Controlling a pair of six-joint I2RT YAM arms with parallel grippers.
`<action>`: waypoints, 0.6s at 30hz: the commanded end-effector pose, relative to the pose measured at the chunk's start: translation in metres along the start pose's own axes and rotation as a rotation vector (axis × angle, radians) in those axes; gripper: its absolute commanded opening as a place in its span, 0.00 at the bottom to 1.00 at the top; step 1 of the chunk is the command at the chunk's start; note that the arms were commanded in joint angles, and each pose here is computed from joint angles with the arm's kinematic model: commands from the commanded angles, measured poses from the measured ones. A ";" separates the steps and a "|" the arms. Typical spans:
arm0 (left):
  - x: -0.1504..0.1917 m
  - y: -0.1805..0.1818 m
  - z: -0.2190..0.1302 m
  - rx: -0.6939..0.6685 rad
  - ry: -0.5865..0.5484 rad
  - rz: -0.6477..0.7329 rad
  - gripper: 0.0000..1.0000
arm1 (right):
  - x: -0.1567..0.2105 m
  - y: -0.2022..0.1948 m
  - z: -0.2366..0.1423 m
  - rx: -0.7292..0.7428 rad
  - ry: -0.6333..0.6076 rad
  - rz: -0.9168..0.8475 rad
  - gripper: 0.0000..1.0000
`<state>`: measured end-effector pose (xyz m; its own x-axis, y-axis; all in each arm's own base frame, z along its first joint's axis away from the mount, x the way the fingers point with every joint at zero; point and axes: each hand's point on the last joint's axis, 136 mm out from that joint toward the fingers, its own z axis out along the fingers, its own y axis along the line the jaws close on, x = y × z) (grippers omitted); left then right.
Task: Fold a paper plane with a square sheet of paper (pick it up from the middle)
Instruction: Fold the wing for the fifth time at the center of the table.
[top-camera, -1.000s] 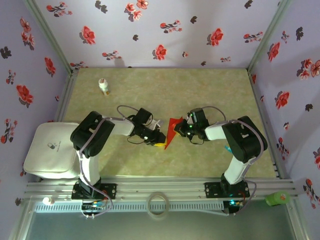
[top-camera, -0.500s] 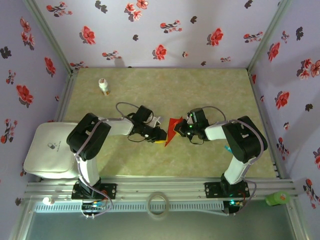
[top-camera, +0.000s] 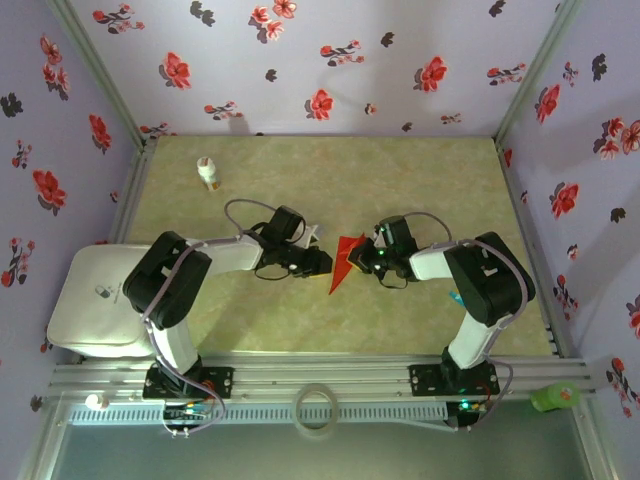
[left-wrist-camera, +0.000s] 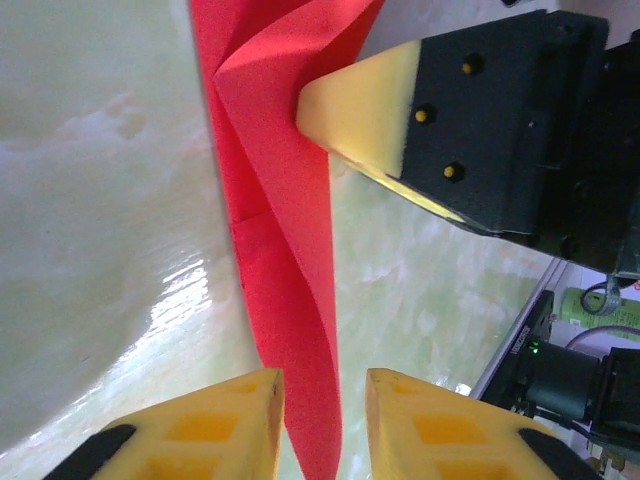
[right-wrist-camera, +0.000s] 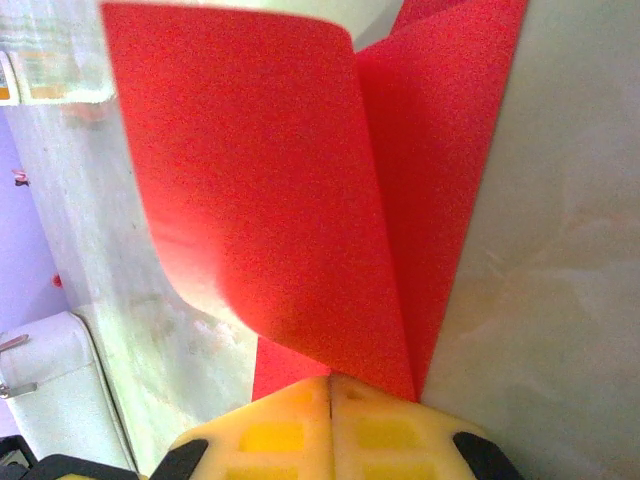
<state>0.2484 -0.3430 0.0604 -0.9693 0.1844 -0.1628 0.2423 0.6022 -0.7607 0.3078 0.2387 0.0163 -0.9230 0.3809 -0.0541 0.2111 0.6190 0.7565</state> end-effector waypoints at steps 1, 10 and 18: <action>0.000 -0.019 0.006 0.077 0.047 0.002 0.30 | 0.010 -0.043 0.004 0.163 0.005 0.040 0.07; 0.008 -0.010 0.025 0.048 0.129 -0.061 0.28 | 0.010 -0.044 0.002 0.172 0.003 0.037 0.07; 0.020 0.002 0.026 -0.003 0.165 -0.056 0.26 | 0.010 -0.043 0.001 0.177 0.002 0.032 0.07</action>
<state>0.2343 -0.3576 0.0430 -0.9698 0.2418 -0.0308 0.1767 0.6101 -0.7724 0.3080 0.2378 0.0162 -0.9213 0.3841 -0.0605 0.2135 0.6298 0.7468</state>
